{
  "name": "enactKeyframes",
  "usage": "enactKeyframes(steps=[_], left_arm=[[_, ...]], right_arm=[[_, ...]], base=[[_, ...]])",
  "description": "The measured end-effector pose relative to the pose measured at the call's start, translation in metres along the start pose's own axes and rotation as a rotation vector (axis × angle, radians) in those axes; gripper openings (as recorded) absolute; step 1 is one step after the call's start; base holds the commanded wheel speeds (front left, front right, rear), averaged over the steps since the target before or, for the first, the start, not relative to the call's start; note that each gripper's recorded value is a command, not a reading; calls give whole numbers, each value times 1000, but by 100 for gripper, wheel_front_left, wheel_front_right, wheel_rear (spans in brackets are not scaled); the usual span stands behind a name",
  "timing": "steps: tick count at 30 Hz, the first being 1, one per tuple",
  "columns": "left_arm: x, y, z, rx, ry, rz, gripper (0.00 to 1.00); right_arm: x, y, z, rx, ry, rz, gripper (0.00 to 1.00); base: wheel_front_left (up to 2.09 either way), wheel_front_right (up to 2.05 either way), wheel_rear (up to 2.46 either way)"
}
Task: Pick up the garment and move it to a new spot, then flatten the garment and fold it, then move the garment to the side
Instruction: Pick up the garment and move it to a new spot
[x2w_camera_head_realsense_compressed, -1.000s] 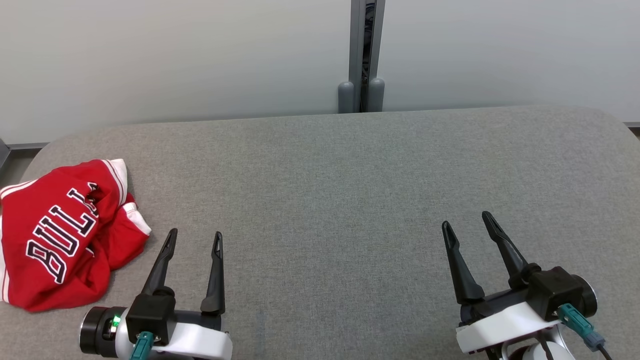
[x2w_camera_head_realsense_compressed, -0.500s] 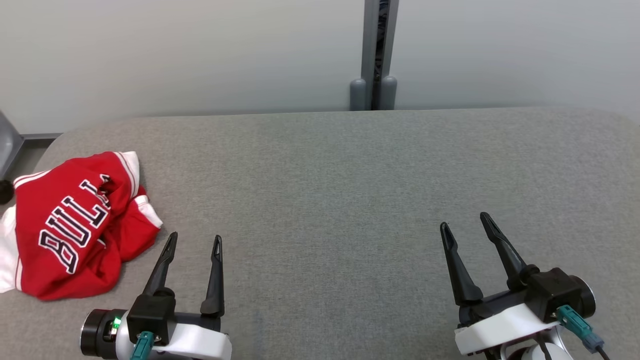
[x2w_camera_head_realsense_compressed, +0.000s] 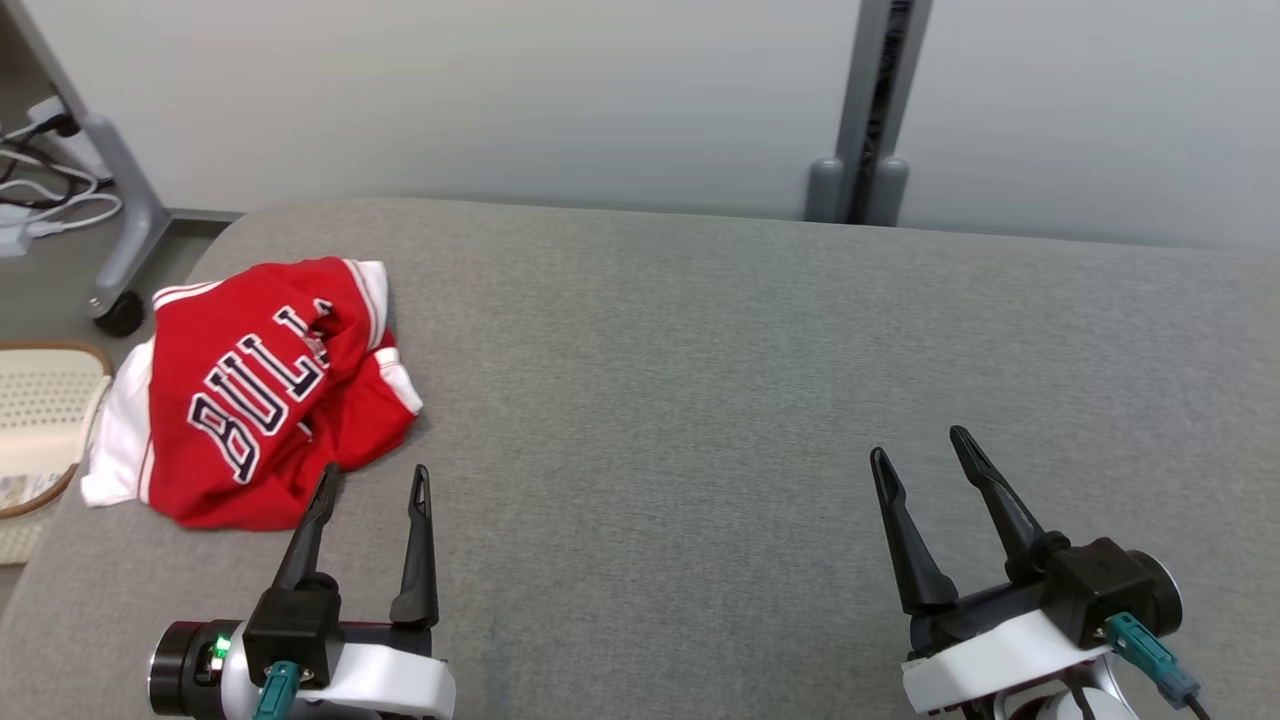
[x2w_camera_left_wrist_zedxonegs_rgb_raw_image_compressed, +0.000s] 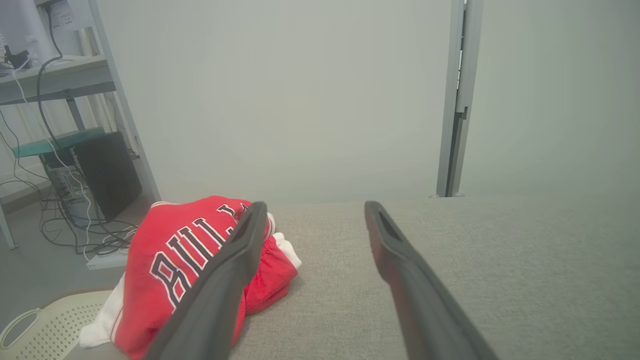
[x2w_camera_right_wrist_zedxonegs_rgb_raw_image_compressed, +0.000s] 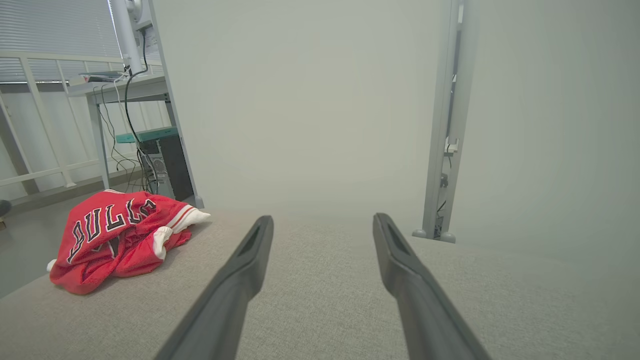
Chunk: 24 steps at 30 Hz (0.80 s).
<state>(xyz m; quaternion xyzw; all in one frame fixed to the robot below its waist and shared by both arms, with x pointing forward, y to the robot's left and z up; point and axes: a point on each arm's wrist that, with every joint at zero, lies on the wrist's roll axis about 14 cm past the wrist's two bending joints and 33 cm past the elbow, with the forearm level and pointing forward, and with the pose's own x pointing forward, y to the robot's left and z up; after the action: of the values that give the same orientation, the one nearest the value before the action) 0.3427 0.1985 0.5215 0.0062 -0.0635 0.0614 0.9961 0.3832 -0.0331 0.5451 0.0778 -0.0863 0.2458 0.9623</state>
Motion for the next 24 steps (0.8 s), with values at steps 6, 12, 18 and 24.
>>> enactKeyframes(steps=[6,12,18,24], left_arm=[[-9,26,1,9,3,89,100],[-18,46,0,15,11,161,100],[-27,61,1,15,14,216,100],[-35,73,1,13,16,260,100]], right_arm=[[13,19,-9,21,15,66,100],[22,33,-15,36,26,113,100],[29,44,-21,35,37,154,100],[33,56,-24,43,44,190,100]], base=[[0,0,0],[0,0,0],[0,0,0],[0,0,0]])
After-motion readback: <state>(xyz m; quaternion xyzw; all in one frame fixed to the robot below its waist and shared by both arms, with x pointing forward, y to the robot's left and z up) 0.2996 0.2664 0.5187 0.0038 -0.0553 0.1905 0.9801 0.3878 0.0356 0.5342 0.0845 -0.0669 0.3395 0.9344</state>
